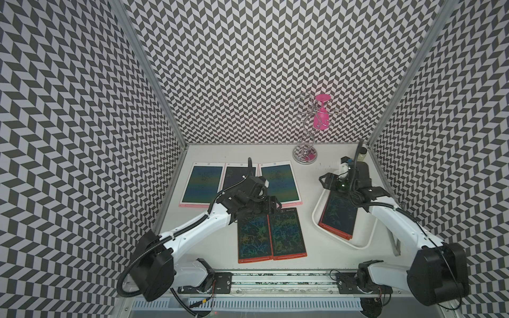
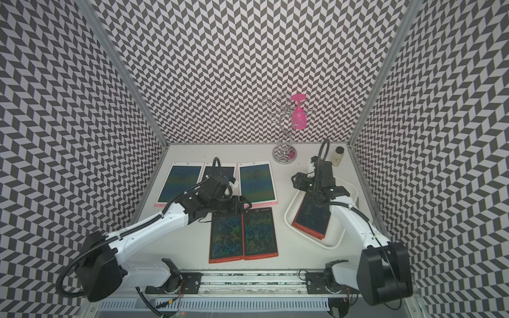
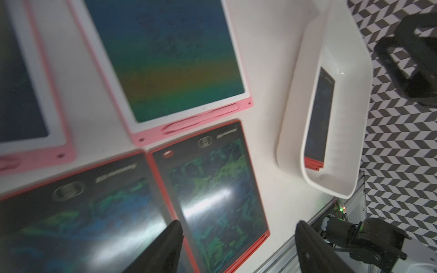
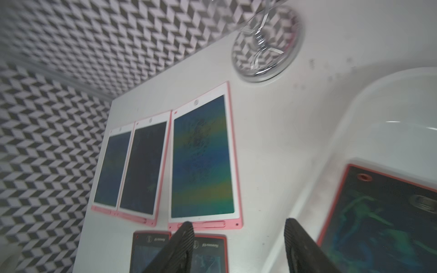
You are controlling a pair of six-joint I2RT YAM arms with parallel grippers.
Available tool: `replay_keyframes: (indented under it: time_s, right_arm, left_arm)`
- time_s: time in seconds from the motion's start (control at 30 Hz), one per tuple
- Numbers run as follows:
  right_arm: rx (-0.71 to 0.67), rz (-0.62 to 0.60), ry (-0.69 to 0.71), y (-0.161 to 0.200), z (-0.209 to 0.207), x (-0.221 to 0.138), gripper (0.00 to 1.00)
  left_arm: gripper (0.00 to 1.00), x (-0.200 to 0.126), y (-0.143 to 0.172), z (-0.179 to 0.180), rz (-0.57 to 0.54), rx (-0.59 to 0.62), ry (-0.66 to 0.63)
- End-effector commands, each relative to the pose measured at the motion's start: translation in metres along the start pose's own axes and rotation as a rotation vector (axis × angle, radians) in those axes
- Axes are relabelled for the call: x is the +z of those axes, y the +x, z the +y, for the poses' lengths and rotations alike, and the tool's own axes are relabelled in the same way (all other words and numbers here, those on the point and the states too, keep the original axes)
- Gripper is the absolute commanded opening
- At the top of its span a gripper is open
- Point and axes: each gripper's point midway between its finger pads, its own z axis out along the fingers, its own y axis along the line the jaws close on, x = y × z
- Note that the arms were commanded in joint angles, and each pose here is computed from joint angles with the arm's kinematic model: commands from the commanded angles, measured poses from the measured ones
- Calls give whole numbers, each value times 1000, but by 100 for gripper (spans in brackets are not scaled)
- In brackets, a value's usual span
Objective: Take out the writing tablet from the storage box
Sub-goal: Pick up the writing tablet from the storage box.
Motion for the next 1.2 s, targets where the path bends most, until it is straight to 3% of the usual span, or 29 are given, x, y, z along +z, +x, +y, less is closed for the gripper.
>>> replay_keyframes:
  time_s: [0.0,0.17,0.37,0.77,1.17]
  right_arm:
    - [101,8,144,18,-62,-6,62]
    - [199,11,272,34,-123,-8,62]
    - [243,94,359,46,-153,1,62]
    - [282,89,494,54,-180,3,62]
    - [282,123,476,69,-181,8,62]
  left_arm:
    - [76,22,-35,-36,-86,93,54]
    - [74,77,-56,-57,-57,186,90]
    - [74,132,-69,-69,-7,252,125]
    - [70,169,-66,-89,51,275,225]
    - [69,192,-39,-103,107,284,233]
